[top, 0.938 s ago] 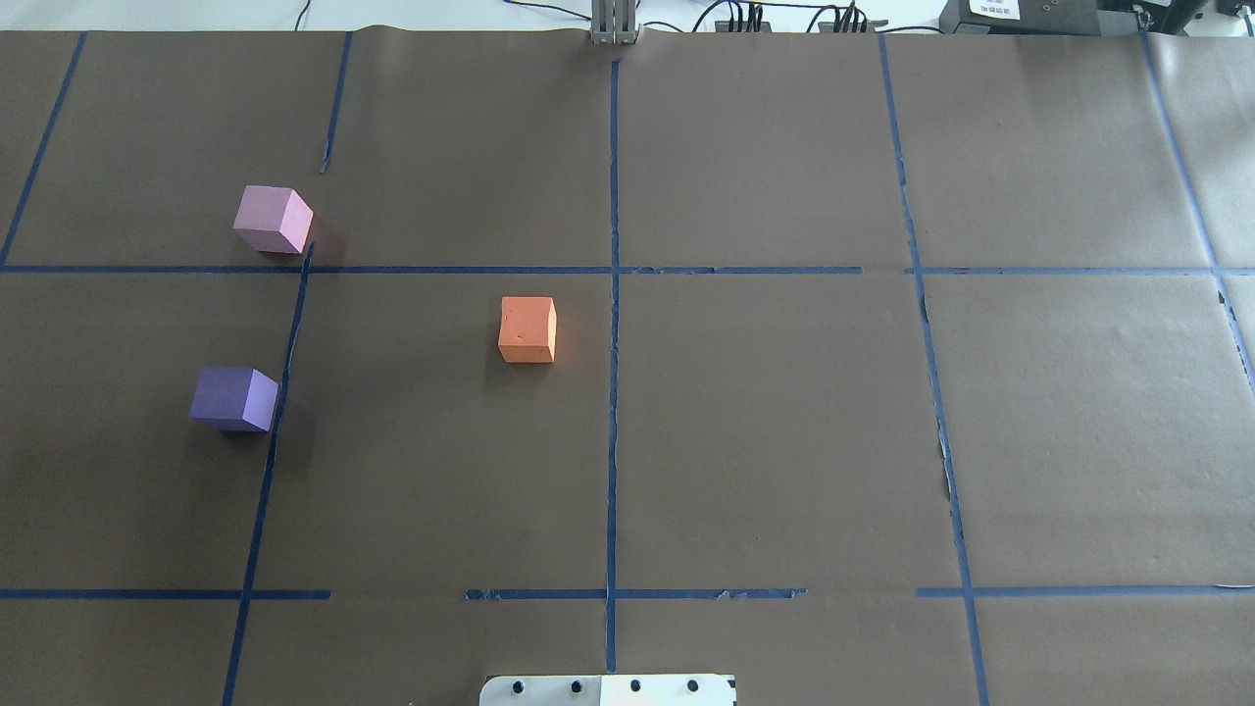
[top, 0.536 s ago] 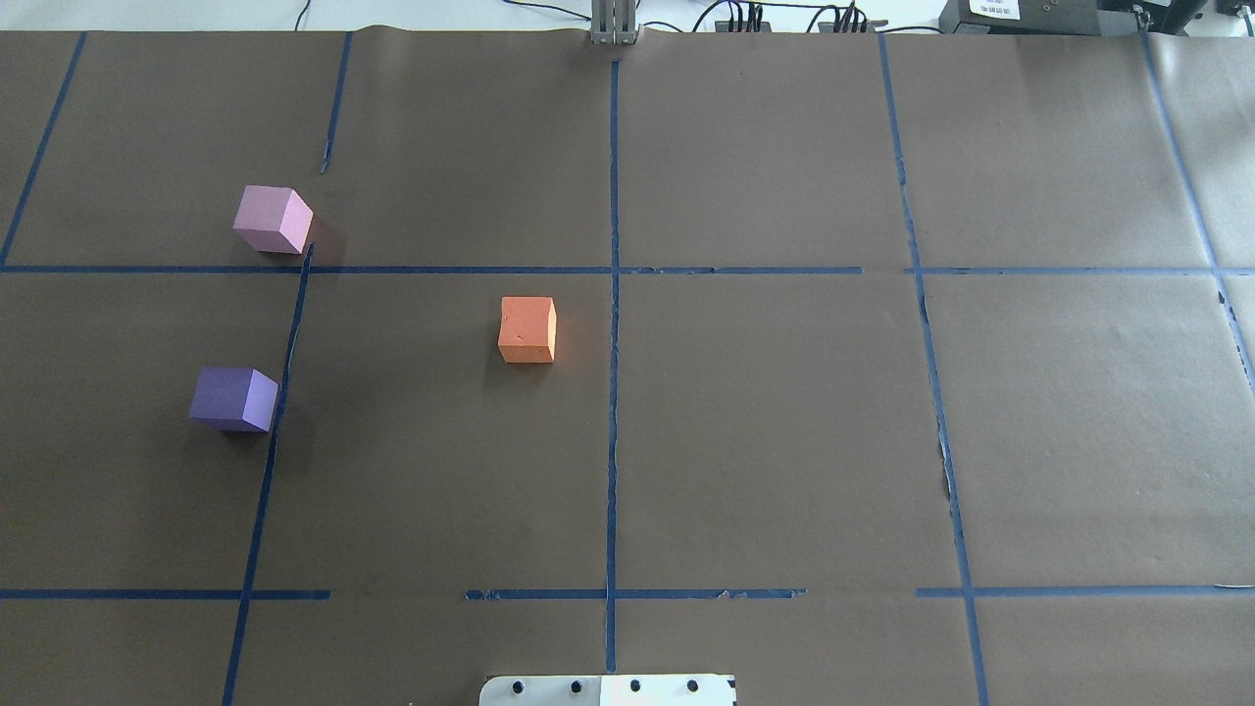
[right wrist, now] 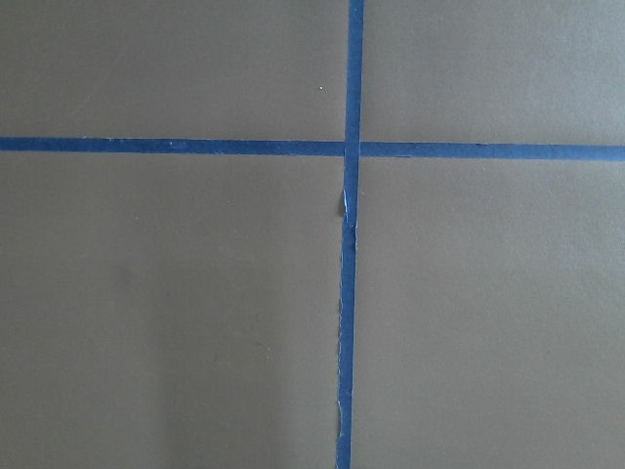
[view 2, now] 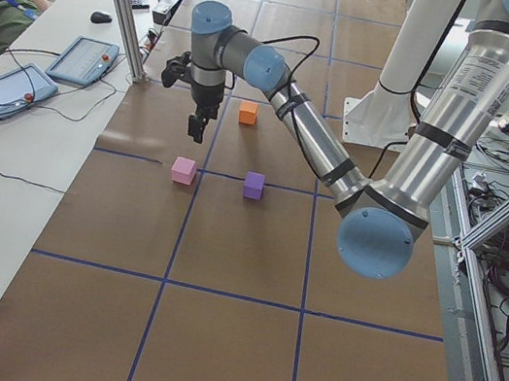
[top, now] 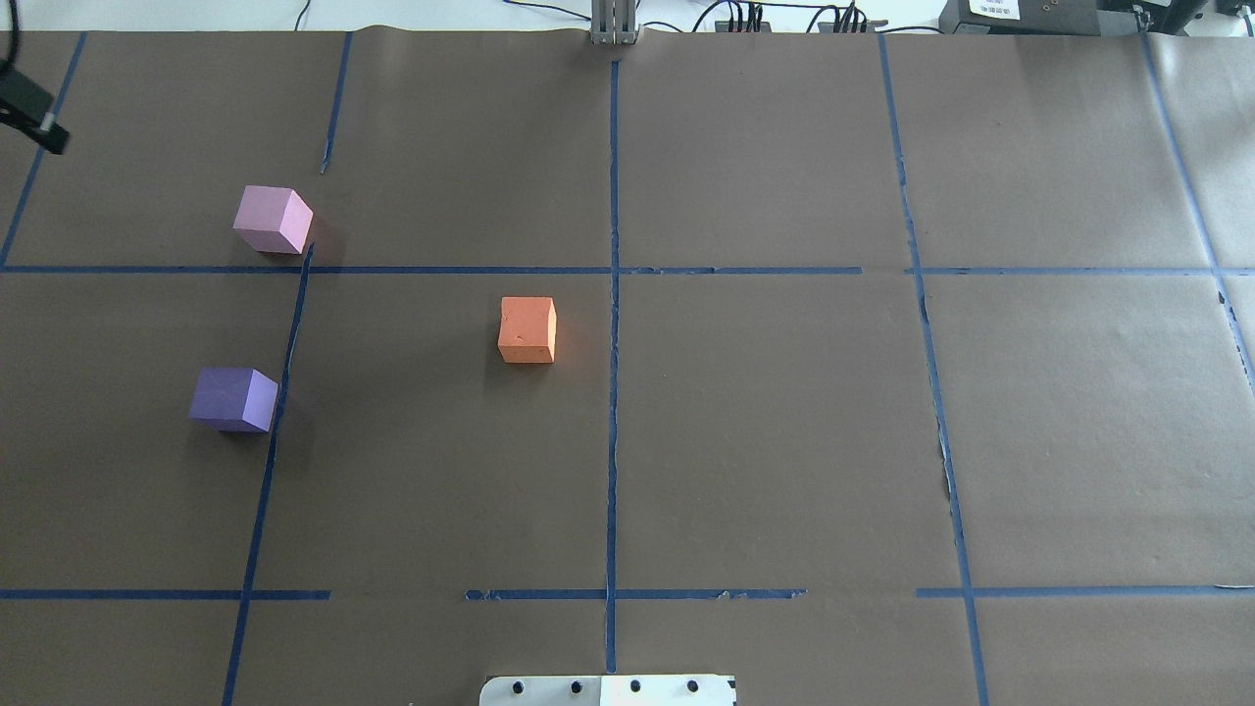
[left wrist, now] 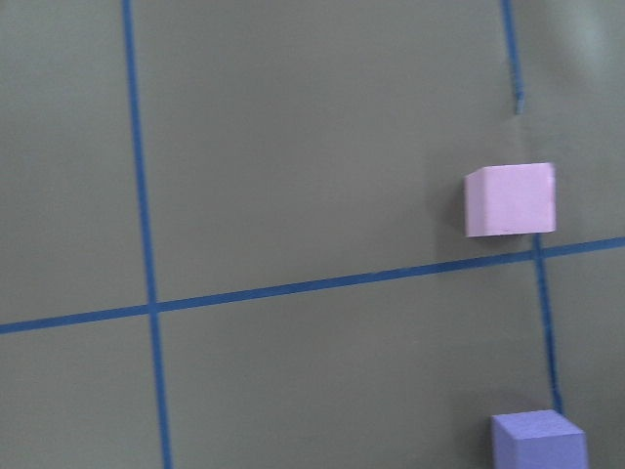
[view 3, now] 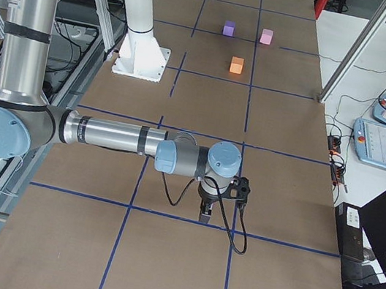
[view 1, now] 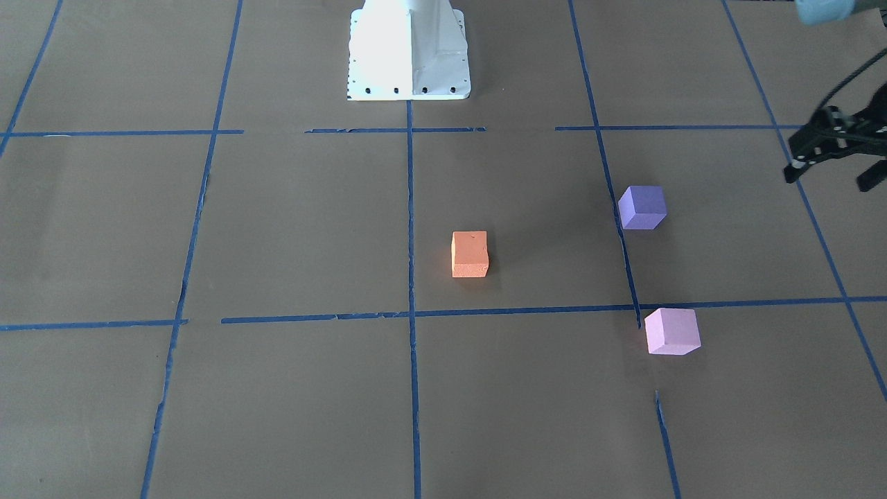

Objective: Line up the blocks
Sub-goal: 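Move the left gripper over the orange cube, then lower the left gripper and close it on the orange cube, then lift the orange cube and carry it toward the pink and purple cubes, then lower the orange cube between the pink and purple cubes and release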

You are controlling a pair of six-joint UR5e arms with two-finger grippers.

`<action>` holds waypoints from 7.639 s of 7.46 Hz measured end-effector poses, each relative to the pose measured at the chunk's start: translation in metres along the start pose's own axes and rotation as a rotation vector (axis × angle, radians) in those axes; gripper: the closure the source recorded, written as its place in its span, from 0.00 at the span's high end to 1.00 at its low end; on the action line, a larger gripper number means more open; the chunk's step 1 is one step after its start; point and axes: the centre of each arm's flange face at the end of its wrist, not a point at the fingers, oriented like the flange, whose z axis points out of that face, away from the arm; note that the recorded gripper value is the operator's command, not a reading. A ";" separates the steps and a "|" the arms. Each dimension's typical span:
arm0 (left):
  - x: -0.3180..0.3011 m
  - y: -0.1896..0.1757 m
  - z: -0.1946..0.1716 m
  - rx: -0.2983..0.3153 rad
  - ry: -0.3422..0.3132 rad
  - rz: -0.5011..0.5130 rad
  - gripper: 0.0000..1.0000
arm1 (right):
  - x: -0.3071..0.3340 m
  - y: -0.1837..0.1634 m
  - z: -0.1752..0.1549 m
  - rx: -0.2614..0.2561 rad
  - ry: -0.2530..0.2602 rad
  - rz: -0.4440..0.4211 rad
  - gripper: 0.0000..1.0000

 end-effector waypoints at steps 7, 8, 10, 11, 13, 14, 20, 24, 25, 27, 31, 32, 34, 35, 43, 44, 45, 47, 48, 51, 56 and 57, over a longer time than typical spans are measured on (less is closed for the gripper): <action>0.282 0.038 0.139 -0.047 0.061 -0.049 1.00 | 0.000 0.000 0.000 0.000 0.000 0.000 1.00; 0.292 0.034 0.159 -0.055 0.056 -0.077 1.00 | 0.000 0.000 0.000 0.000 0.000 0.000 1.00; 0.315 0.007 0.194 -0.081 0.027 -0.151 1.00 | 0.000 0.000 0.000 0.000 0.000 0.000 1.00; 0.323 -0.005 0.206 -0.088 0.018 -0.192 1.00 | 0.000 0.000 0.000 0.000 0.000 0.000 1.00; 0.329 -0.017 0.226 -0.087 0.018 -0.239 1.00 | 0.000 0.000 0.000 0.000 0.000 -0.001 1.00; 0.331 -0.020 0.236 -0.084 0.019 -0.247 1.00 | 0.000 0.000 0.000 0.000 0.000 -0.001 1.00; 0.347 -0.007 0.283 -0.046 -0.003 -0.227 1.00 | 0.000 0.000 0.000 0.000 0.000 0.000 1.00; 0.345 -0.005 0.299 -0.036 -0.005 -0.221 0.32 | 0.000 0.000 0.000 0.000 0.000 0.000 1.00; 0.347 -0.006 0.299 -0.034 -0.002 -0.227 0.01 | 0.000 0.000 0.000 -0.001 0.000 -0.001 1.00; 0.350 -0.006 0.294 -0.030 0.005 -0.231 0.00 | 0.000 0.000 0.000 0.000 0.000 0.000 1.00; 0.323 -0.008 0.223 -0.005 -0.011 -0.256 0.00 | 0.000 0.000 0.000 0.000 0.000 0.000 1.00; 0.289 0.002 0.207 -0.002 -0.014 -0.274 0.00 | 0.000 0.000 0.000 0.000 0.000 0.000 1.00; 0.220 0.019 0.196 0.005 -0.031 -0.252 0.00 | 0.000 0.000 0.000 0.000 0.000 0.000 1.00; 0.185 0.022 0.199 0.002 -0.051 -0.227 0.00 | 0.000 0.000 0.000 -0.001 0.000 -0.001 1.00; 0.052 0.009 0.236 -0.032 -0.066 -0.146 0.00 | 0.000 0.000 0.000 -0.001 0.000 -0.001 1.00; 0.046 0.014 0.241 -0.056 -0.054 -0.153 0.00 | 0.000 0.000 0.000 -0.001 0.000 -0.001 1.00; 0.042 0.017 0.246 -0.075 -0.049 -0.160 0.00 | 0.000 0.000 0.000 -0.001 0.000 0.000 1.00; 0.037 0.018 0.255 -0.098 -0.051 -0.173 0.00 | 0.000 0.000 0.000 0.000 0.000 0.000 1.00; 0.034 0.018 0.260 -0.106 -0.056 -0.179 0.00 | 0.000 0.000 0.000 0.000 0.000 0.000 1.00; 0.027 0.018 0.269 -0.120 -0.067 -0.189 0.29 | 0.000 0.000 0.000 0.000 0.000 0.000 1.00; 0.027 0.016 0.269 -0.110 -0.060 -0.177 1.00 | 0.000 0.000 0.000 0.000 0.000 0.000 1.00; 0.027 0.015 0.269 -0.109 -0.059 -0.175 1.00 | 0.000 0.000 0.000 0.000 0.000 0.000 1.00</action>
